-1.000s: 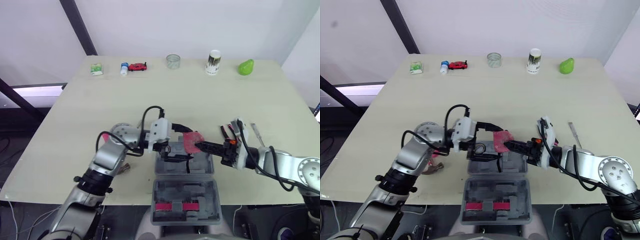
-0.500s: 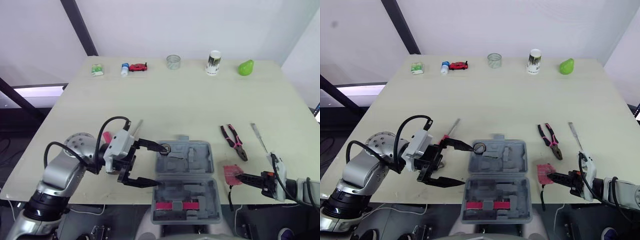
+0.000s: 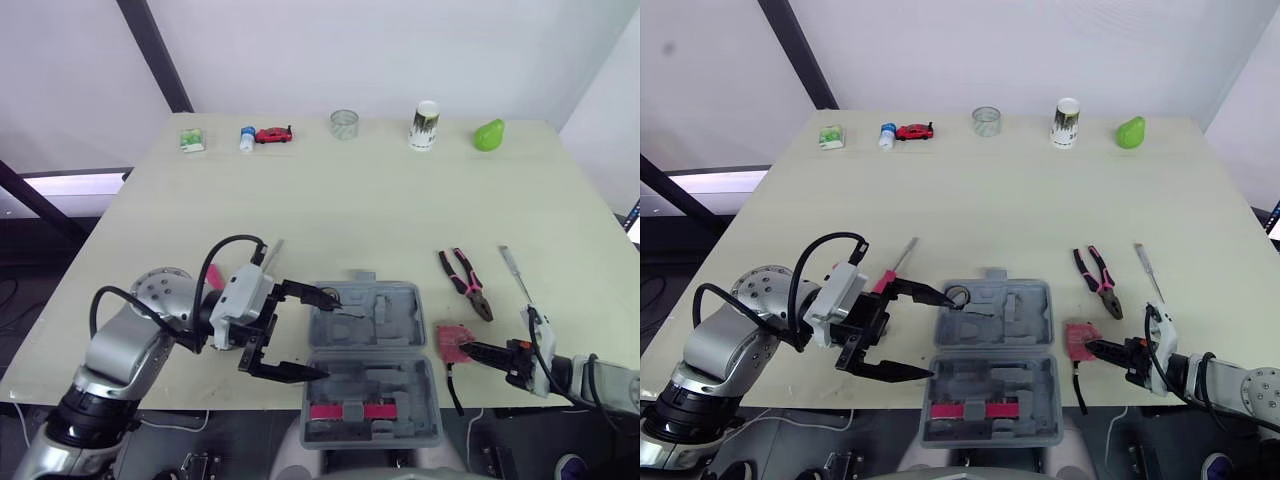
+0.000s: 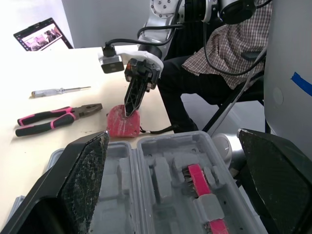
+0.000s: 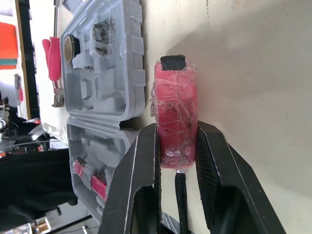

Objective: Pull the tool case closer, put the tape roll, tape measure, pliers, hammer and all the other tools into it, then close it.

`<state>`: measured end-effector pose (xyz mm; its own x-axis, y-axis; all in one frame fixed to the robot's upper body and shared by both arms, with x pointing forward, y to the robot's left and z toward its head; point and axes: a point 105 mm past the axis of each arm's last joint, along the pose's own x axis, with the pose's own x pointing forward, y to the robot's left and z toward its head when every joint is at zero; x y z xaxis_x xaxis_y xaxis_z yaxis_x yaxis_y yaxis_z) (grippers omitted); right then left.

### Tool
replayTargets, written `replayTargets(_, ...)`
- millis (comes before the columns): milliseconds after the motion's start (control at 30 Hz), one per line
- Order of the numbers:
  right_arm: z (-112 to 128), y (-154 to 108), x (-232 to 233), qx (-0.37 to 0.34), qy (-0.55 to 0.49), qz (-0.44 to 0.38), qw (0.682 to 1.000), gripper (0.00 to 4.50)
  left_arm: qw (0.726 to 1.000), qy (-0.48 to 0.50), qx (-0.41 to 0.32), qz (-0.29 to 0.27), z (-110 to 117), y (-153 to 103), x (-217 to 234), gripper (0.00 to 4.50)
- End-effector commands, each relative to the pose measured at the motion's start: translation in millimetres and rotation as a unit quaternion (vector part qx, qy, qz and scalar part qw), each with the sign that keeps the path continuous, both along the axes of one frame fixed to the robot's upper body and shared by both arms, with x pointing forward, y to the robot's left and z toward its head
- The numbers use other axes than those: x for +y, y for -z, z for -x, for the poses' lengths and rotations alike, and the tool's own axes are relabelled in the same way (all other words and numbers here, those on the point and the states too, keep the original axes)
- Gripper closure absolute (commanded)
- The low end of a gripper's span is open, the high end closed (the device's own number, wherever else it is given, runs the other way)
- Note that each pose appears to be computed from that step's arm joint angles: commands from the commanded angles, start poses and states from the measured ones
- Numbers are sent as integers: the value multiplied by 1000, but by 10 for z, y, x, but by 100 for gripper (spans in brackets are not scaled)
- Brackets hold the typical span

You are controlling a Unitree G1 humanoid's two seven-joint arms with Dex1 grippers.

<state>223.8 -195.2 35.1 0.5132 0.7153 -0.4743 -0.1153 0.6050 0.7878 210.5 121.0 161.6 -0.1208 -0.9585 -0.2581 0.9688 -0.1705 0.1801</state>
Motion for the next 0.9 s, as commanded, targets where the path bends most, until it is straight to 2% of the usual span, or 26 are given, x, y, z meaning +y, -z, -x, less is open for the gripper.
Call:
replayTargets(33, 116, 33, 35, 12, -12, -4, 1000, 406, 1000, 12, -15, 3, 45, -50, -17, 0)
replayTargets(233, 143, 53, 25, 13, 2, -4, 1000, 406, 1000, 8, -20, 1, 29, -23, -3, 0)
replayTargets(267, 148, 42, 7, 11, 3, -3, 1000, 305, 1000, 8, -20, 0, 28, -18, 2, 0)
replayTargets(333, 163, 8, -31, 7, 2, 0, 1000, 238, 1000, 7, -20, 0, 28, -12, 7, 0)
replayTargets(367, 177, -7, -72, 4, 0, 7, 1000, 184, 1000, 7, -21, -1, 27, -12, 10, 0)
replayTargets(467, 213, -51, -239, -13, -9, 55, 998, 75, 1000, 4, -22, -3, 25, -10, 30, 0)
replayTargets(500, 220, -90, -281, -27, -16, 71, 997, 23, 1000, 3, -22, -4, 25, -8, 39, 0)
replayTargets(533, 225, -123, -308, -38, -23, 82, 996, 5, 1000, 2, -22, -4, 23, -7, 44, 0)
replayTargets(667, 205, -239, -429, -134, -75, 167, 974, 5, 1000, -2, -23, -3, 14, -4, 63, 0)
replayTargets(800, 222, -307, -361, -237, -160, 213, 934, 5, 1000, -2, -24, 0, 4, -6, 61, 0)
replayTargets(900, 224, -320, -234, -316, -220, 239, 891, 5, 1000, 2, -25, 2, 7, -11, 52, 0)
